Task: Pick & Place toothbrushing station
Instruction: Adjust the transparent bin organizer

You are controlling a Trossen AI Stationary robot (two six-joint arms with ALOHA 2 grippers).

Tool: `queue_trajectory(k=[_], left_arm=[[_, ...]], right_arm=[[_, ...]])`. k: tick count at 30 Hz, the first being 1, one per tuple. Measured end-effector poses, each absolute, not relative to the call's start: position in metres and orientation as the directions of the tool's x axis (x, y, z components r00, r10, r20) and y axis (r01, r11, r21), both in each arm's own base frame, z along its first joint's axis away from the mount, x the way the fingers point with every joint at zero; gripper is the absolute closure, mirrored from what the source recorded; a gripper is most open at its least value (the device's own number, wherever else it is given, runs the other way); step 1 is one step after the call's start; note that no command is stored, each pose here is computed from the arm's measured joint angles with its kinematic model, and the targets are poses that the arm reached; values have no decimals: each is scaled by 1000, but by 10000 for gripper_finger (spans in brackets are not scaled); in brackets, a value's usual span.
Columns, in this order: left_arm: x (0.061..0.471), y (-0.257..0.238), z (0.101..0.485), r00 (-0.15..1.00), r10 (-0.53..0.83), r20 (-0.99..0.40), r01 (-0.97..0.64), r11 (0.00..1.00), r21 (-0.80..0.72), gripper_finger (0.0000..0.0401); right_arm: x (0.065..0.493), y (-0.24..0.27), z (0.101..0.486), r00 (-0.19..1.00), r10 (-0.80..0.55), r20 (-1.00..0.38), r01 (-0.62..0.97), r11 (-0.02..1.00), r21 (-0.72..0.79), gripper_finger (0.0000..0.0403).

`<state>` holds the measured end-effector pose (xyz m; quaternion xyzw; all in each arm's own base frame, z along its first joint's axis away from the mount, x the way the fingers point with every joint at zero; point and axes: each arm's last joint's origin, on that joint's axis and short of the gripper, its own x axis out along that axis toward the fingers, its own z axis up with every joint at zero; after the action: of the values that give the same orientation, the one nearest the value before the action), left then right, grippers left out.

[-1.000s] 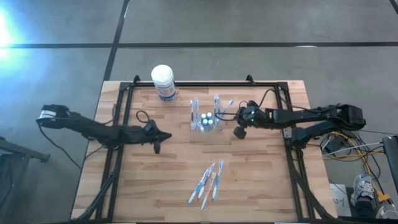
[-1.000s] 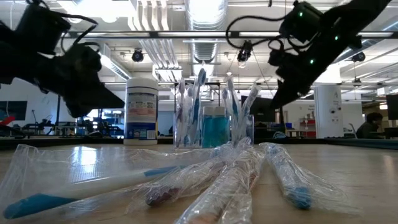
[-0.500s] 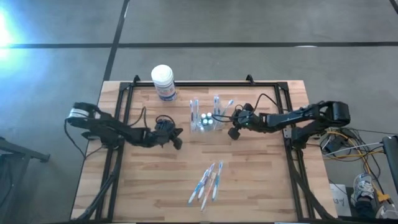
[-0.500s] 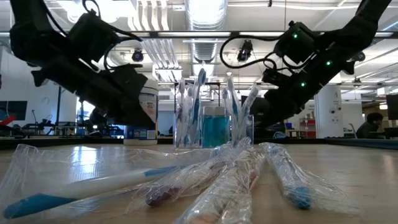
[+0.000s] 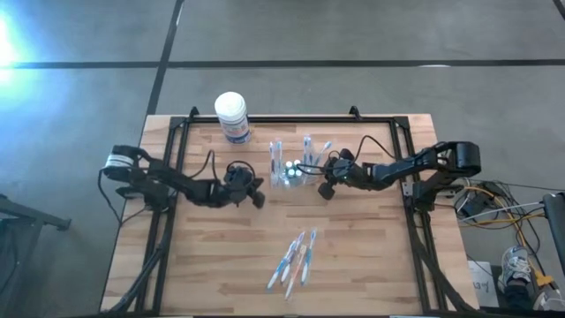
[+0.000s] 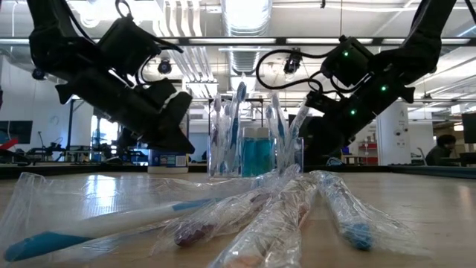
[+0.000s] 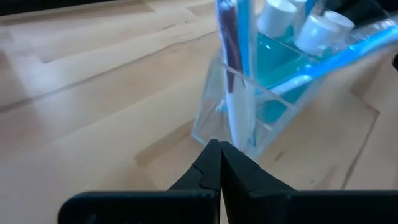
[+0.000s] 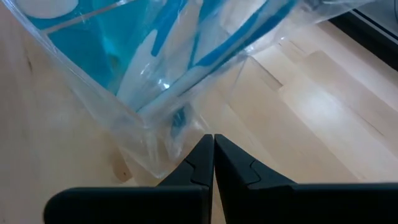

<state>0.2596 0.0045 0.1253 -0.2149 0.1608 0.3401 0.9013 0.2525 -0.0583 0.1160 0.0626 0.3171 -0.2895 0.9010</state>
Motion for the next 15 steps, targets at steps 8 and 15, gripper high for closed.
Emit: queue_trajectory(k=[8,15], left_arm=[[267,12,132,733,528,-430,-664,692,-282,400],[269,15,133,727,535,-431,-669,694,-267,400]], right_arm=[[255,-52,118,664,-450,-597,529,847,-49,394],[257,-43,118,682,-424,-596,504,863,-37,394]])
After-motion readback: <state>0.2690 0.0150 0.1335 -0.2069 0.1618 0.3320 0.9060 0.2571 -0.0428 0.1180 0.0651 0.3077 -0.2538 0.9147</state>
